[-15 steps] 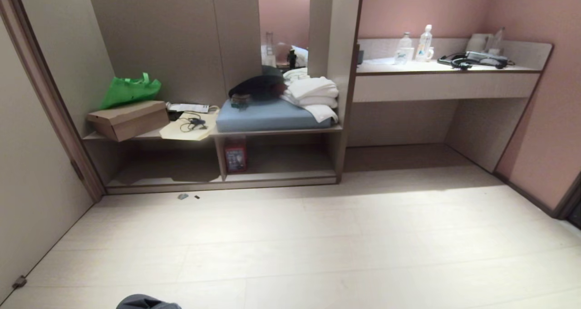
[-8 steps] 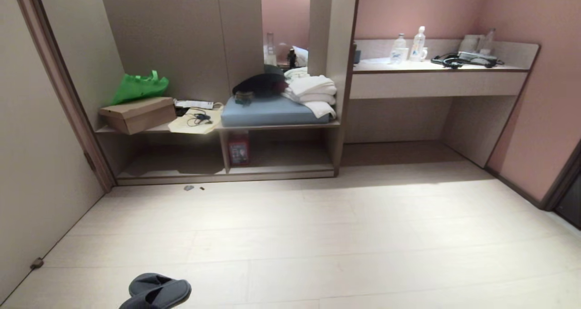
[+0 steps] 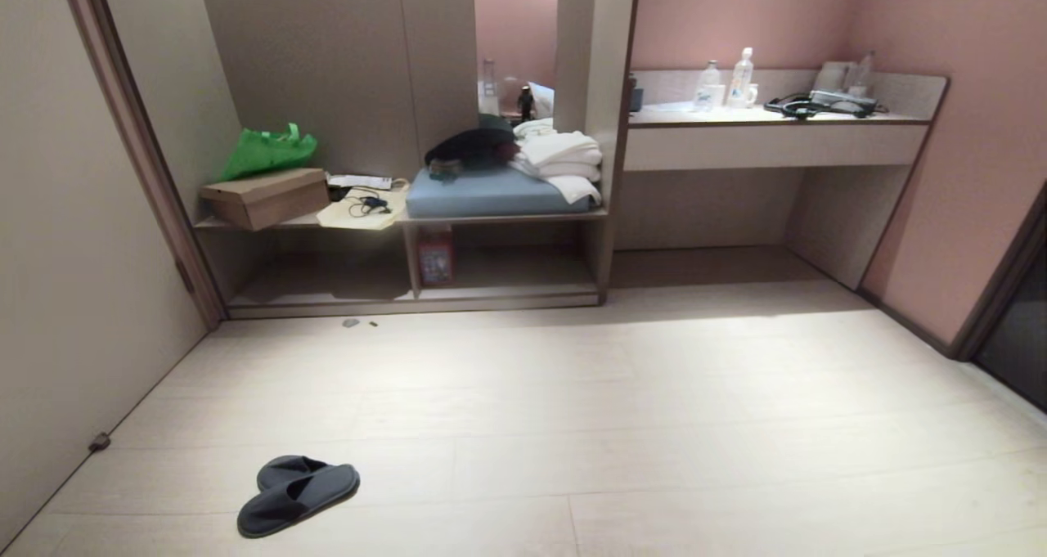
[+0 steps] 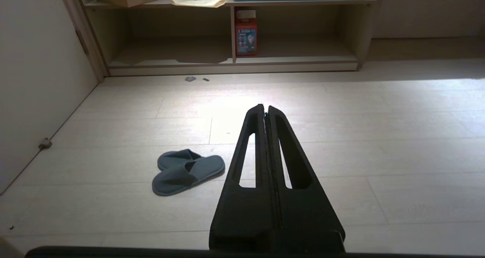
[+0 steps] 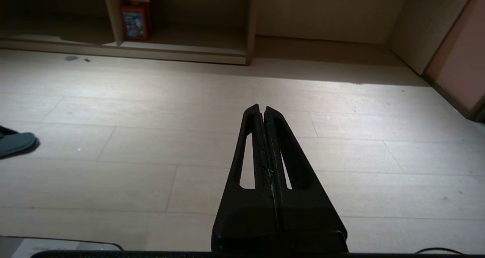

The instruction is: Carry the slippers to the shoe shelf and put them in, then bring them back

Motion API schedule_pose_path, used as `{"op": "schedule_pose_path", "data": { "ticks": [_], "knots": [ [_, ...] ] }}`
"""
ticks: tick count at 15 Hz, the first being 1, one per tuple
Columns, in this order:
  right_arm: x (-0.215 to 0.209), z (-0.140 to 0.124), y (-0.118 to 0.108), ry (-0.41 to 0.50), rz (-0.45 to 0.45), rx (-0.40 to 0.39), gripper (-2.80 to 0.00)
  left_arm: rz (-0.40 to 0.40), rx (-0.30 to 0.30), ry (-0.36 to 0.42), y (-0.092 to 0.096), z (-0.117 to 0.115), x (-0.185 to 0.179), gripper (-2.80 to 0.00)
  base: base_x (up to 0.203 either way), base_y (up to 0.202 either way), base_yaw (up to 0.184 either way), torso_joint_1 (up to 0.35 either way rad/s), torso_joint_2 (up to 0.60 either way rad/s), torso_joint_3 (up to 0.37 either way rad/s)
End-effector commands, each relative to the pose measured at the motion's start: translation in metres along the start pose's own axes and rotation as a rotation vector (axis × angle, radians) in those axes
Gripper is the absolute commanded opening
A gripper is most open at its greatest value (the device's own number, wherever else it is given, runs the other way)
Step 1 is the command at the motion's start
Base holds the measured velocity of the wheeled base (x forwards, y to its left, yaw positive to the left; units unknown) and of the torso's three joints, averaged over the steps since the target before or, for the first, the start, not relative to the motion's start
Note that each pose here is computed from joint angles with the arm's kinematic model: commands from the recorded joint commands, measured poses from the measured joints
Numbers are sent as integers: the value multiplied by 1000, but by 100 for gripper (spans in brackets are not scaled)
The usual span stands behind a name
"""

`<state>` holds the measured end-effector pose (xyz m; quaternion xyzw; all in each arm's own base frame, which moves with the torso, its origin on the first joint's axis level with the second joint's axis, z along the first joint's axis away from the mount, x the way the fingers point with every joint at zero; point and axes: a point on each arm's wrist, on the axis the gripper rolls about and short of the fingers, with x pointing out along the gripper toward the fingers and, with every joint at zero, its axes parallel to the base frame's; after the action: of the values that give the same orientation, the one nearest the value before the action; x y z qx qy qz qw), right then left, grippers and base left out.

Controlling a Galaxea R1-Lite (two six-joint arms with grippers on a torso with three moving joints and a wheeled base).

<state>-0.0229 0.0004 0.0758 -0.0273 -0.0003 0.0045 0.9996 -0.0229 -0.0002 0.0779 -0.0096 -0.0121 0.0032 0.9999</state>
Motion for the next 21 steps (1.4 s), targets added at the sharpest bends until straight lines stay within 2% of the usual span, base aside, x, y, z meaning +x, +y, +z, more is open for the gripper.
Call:
{"op": "schedule_pose_path", "data": {
  "ticks": [1,21],
  "knots": [
    [0,0,0,0,0,-1,-280,1,1,9,0,-2,1,-280,-127,0,4,-5,2,3],
    [0,0,0,0,-1,15,-280,0,12,10,0,-2,1,-280,0,0,0,0,0,0]
  ]
}}
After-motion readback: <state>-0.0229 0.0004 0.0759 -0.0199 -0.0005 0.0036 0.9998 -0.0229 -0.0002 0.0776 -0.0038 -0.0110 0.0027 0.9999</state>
